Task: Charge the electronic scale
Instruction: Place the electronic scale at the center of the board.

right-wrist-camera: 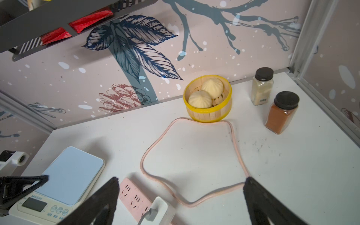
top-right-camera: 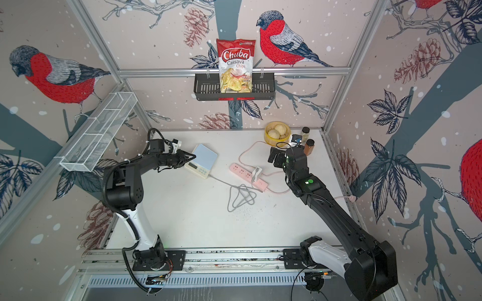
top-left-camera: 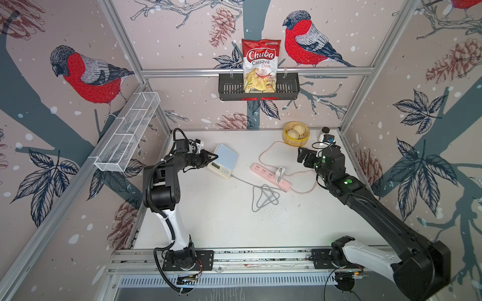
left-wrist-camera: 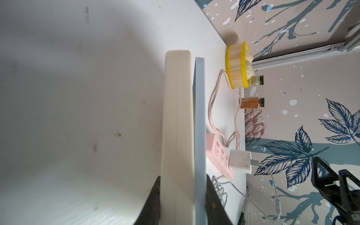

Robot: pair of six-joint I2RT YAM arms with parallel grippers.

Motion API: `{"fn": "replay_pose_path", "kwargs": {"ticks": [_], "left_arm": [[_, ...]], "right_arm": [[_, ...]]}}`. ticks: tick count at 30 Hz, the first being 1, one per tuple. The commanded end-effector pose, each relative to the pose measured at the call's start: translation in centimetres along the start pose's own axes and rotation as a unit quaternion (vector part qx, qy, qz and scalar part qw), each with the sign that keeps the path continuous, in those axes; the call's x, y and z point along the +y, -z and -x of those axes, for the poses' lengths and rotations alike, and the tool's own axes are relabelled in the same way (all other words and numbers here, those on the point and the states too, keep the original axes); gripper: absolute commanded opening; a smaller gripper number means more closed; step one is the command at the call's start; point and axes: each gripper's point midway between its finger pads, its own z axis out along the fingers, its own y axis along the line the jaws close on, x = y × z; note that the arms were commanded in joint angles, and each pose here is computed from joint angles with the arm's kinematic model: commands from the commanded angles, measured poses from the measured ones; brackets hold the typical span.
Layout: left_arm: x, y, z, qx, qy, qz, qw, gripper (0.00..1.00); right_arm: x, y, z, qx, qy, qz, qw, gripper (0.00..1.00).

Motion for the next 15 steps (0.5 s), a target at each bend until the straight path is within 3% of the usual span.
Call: {"fn": "replay_pose_path", "kwargs": {"ticks": [1, 3, 7, 11, 15], "left_arm": [[1.7, -0.8, 0.3, 0.005, -0.014, 0.046, 0.999, 0.03], [2.1, -1.1, 0.3, 0.009, -0.019, 0.058, 0.998, 0.06], [3.5, -0.9, 0.1, 0.012, -0.031, 0.099, 0.995, 0.3], [4.2, 0.2, 0.4, 0.007, -0.057, 0.145, 0.988, 0.4], [3.8, 2.0, 1.7, -0.017, -0.093, 0.192, 0.977, 0.59]], "right_arm": [[-0.6, 0.0, 0.3, -0.009, -0.016, 0.0, 1.0, 1.0], [-0.8, -0.1, 0.5, -0.017, -0.017, 0.0, 1.0, 1.0], [-0.3, 0.0, 1.4, -0.019, -0.009, 0.007, 1.0, 1.0], [-0.9, 0.5, 1.8, -0.017, 0.002, -0.013, 1.0, 1.0], [-2.0, 0.8, 1.1, -0.025, 0.003, -0.026, 0.999, 0.99]]}}
